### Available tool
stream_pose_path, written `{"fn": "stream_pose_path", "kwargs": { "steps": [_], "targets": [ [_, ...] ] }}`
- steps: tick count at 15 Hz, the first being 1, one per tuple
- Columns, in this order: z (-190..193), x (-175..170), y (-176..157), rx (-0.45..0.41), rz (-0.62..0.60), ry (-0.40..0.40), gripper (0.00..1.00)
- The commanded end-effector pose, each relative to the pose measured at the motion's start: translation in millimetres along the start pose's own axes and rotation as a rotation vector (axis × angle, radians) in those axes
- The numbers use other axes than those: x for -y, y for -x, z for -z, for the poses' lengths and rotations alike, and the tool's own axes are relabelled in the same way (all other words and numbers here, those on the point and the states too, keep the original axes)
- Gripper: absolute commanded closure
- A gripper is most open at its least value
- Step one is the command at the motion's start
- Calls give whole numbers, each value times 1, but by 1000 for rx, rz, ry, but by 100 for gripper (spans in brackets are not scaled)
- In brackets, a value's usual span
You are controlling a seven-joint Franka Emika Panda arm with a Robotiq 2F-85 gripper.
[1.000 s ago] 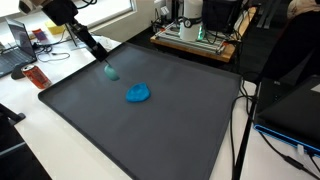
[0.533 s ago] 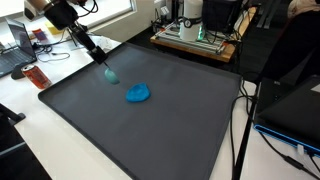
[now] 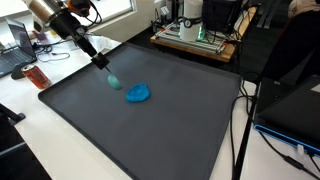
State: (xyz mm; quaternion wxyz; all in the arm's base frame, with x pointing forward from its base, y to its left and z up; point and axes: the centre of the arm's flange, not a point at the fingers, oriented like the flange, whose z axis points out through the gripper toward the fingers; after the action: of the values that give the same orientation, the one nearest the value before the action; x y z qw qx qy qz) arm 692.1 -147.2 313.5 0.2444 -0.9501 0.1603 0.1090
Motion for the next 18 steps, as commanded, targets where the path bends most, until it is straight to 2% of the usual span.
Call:
{"fn": "stream_pose_path", "kwargs": {
  "steps": [1, 7, 13, 16, 18],
  "targets": [
    [-11, -11, -9, -8, 0, -94, 78],
    [-17, -49, -14, -29, -5, -198, 78],
    [-12, -80, 9, -60, 30, -280, 78],
    [-22, -91, 21, -43, 40, -307, 78],
    [-31, -95, 30, -67, 47, -343, 78]
  ]
}}
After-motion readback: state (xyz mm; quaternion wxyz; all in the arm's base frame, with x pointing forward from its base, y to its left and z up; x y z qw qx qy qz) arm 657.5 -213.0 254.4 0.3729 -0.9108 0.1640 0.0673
